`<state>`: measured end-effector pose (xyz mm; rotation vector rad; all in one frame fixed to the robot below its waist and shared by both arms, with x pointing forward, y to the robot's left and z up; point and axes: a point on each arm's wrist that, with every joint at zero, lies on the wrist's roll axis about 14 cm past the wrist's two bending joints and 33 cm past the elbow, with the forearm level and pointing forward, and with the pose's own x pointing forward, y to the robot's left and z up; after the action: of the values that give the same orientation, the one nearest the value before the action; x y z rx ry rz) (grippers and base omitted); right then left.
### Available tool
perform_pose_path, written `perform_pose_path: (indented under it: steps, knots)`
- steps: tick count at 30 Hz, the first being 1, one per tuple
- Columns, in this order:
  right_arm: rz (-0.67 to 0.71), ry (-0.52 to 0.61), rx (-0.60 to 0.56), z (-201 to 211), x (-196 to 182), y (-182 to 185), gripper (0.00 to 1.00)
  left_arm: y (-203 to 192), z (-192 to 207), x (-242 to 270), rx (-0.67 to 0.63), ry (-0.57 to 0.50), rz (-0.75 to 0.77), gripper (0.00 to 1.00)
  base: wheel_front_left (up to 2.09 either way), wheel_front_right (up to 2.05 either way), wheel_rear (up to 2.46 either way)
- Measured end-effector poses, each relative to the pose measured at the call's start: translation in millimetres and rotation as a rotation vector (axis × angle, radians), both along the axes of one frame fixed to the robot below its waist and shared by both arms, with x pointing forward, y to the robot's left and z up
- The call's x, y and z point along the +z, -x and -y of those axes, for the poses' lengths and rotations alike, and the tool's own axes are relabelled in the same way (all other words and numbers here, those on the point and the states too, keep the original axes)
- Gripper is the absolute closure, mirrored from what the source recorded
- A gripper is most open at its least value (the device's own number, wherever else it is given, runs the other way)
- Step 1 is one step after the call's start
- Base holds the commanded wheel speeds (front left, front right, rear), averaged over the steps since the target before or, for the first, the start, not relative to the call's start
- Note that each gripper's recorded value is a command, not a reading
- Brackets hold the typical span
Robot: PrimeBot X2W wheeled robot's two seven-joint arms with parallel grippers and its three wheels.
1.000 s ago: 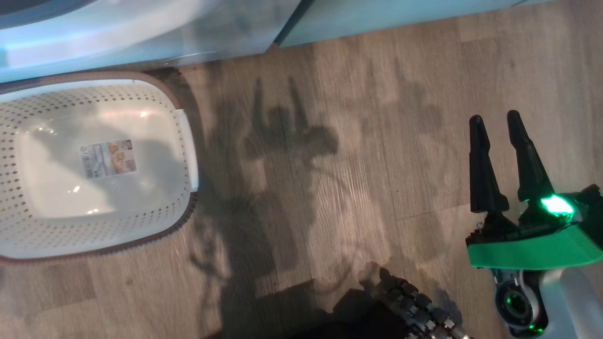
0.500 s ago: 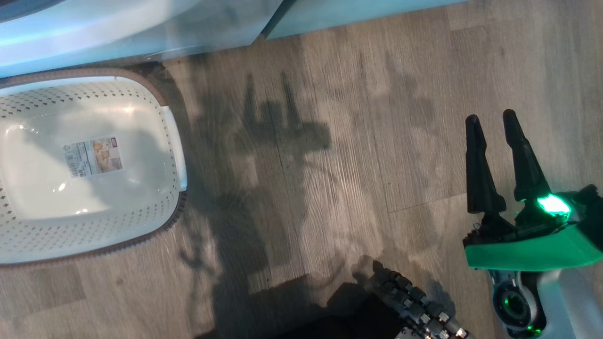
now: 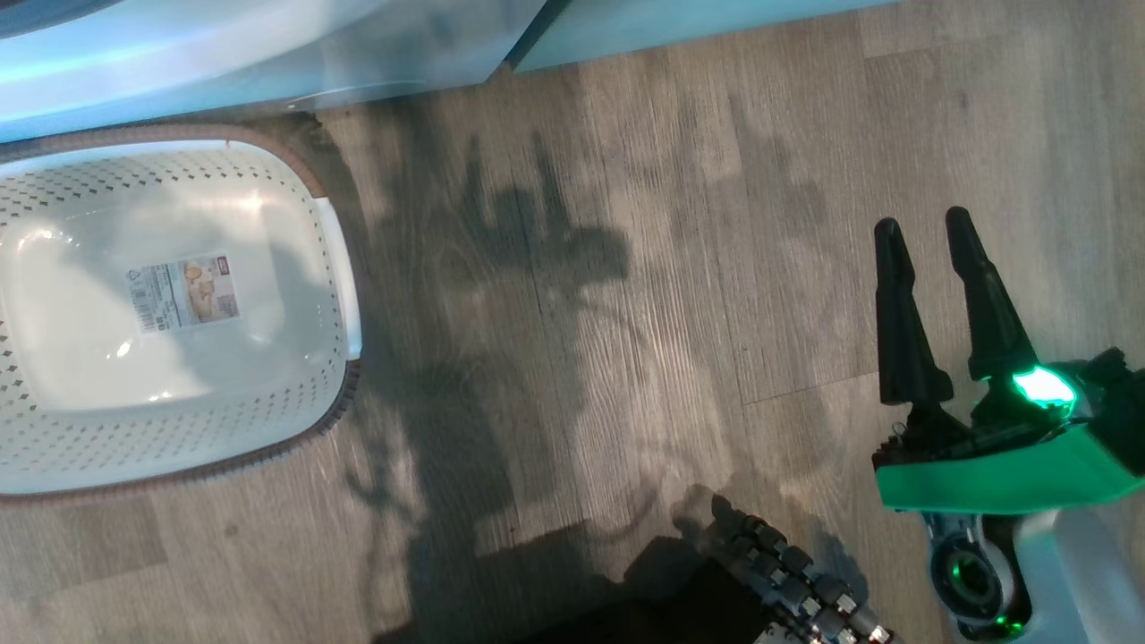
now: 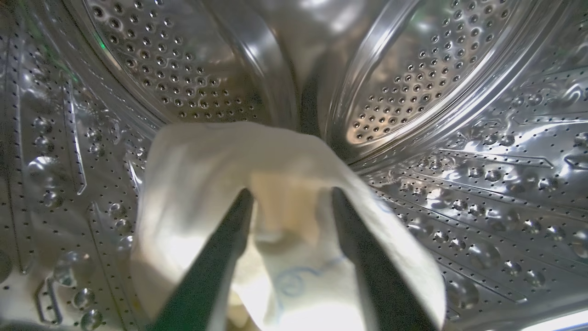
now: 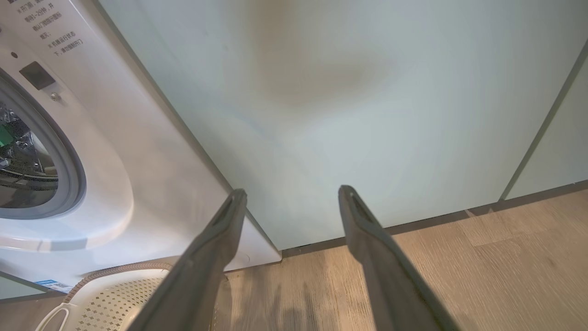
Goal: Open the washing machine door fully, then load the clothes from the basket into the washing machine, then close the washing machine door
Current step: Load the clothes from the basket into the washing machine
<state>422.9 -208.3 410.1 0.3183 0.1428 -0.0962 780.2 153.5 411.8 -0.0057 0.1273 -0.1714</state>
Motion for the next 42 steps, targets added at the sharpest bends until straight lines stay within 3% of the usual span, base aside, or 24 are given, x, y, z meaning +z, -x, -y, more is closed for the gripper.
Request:
perform_pose_path:
  steps: [10,19,31,42]
  knots:
    - [0.026,0.005,-0.01,6,6,-5,0.0,10,1,2,0.024,-0.024,-0.015,0.0,0.0,0.0,0.0]
    - [0.085,0.04,-0.003,8,26,-9,0.0,59,7,6,0.025,0.008,0.073,0.0,0.0,0.0,0.0]
    - [0.143,0.071,0.035,-4,48,-4,0.0,181,8,41,0.052,0.063,0.196,0.0,0.0,0.0,0.0]
    - [0.158,0.096,0.113,-30,58,11,0.0,297,-8,66,0.14,0.066,0.168,0.0,0.0,0.0,0.0]
